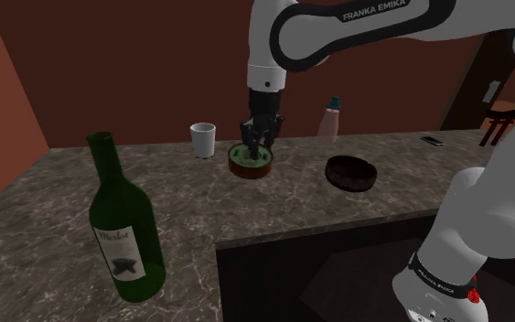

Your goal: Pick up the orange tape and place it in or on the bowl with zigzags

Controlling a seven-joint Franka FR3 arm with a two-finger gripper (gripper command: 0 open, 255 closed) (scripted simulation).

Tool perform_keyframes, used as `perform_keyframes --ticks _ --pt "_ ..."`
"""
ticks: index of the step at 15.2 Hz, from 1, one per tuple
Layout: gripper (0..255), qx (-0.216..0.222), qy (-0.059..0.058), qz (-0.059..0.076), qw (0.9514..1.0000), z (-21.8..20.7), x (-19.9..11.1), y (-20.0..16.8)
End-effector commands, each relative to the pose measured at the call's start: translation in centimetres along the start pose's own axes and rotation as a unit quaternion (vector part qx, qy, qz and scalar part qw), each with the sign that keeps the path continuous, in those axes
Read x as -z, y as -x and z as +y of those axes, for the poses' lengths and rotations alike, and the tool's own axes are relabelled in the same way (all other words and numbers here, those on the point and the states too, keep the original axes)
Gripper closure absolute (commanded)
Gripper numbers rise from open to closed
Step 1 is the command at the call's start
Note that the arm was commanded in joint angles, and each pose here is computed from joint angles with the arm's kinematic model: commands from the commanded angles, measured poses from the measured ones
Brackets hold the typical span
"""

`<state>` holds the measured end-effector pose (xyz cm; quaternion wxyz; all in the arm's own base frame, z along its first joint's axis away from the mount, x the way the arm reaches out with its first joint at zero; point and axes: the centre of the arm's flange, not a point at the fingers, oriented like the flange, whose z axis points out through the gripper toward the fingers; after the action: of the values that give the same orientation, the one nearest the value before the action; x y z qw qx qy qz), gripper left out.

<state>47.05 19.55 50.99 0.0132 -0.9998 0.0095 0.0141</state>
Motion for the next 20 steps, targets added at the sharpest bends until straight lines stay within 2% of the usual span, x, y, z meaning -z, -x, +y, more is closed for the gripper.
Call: perform_keyframes --ticks 1,20 --pt "255 0.001 0.000 0.000 1.0000 2.4 -0.1 0.9" --pt "255 0.001 0.000 0.000 1.0000 25.6 0.9 10.2"
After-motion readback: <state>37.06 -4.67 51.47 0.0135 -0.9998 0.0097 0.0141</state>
